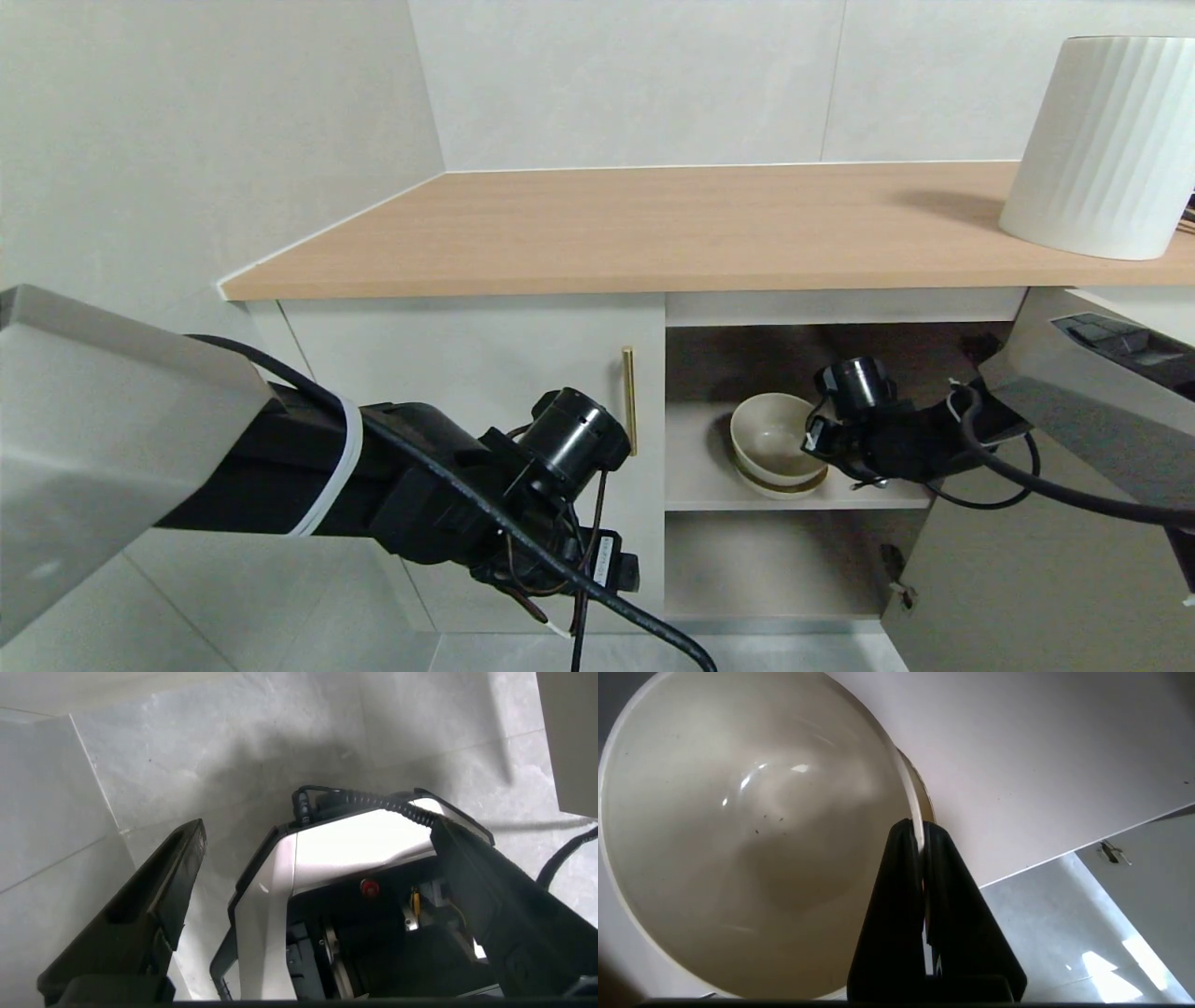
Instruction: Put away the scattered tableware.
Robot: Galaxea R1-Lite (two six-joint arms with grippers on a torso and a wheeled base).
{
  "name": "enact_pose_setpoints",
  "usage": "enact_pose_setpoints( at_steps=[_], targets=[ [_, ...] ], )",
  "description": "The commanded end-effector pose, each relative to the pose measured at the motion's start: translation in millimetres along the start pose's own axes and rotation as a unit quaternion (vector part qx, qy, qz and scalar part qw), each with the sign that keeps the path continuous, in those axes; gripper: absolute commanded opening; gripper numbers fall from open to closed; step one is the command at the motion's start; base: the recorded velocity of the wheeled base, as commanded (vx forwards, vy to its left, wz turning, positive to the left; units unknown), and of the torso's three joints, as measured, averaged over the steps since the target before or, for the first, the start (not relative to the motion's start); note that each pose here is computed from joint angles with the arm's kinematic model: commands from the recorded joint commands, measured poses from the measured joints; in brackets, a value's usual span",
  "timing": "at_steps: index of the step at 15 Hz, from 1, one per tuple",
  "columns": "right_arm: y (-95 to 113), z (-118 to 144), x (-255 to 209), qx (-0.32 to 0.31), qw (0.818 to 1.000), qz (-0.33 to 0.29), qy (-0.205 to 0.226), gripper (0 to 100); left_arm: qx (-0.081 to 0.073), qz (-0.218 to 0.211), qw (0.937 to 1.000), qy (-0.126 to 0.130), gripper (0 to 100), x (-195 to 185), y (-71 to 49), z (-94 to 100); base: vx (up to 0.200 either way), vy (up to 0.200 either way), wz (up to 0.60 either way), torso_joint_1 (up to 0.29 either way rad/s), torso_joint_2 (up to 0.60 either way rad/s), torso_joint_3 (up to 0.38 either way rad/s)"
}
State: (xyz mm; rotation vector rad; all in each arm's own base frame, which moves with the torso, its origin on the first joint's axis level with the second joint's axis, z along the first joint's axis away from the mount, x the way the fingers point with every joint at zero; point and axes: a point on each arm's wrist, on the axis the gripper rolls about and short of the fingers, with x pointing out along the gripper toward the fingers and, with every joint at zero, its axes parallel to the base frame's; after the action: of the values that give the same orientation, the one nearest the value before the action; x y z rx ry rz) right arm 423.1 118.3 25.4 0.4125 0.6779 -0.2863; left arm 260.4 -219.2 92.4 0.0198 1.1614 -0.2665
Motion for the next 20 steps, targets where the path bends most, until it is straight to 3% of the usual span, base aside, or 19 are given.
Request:
enact_pose_setpoints(
  at_steps=[1,6,7,14,16,19,20],
  targets=[
    [0,-1,-1,-0.001,1.0,0.0,0.0,0,0.0,0.001,1.0,0.001,100,1,0.0,-0.2,0.0,0.0,0.0,0.0,0.0,0.0],
    [1,-1,-2,-0.003,1.0,0.002,0.003,0,0.0,0.001,1.0,0.001,100,1,0.0,-0.2,0.0,0.0,0.0,0.0,0.0,0.0],
    [1,-1,-2,-0.002,1.0,0.003,0.003,100,0.0,0.001,1.0,0.001,100,1,0.0,-0.2,0.0,0.0,0.0,0.0,0.0,0.0],
    [2,1,-5,0.0,1.0,0.005,0.002,100,-0.001,0.0,1.0,0.0,100,0,0.0,-0.1,0.0,0.0,0.0,0.0,0.0,0.0],
    [-1,10,-30,0.001,1.0,0.026,0.008,100,-0.01,-0.004,0.9995,-0.029,100,-20,2.5,3.2,0.0,0.0,0.0,0.0,0.0,0.0],
    [-9,20,-81,-0.018,0.997,0.078,0.024,100,-0.033,-0.011,0.9948,-0.095,100,-77,30.1,1.7,0.0,0.0,0.0,0.0,0.0,0.0],
    [-12,21,-96,-0.032,0.996,0.084,0.021,100,-0.029,-0.013,0.9935,-0.109,100,-92,38.1,-6.0,0.0,0.0,0.0,0.0,0.0,0.0]
  ],
)
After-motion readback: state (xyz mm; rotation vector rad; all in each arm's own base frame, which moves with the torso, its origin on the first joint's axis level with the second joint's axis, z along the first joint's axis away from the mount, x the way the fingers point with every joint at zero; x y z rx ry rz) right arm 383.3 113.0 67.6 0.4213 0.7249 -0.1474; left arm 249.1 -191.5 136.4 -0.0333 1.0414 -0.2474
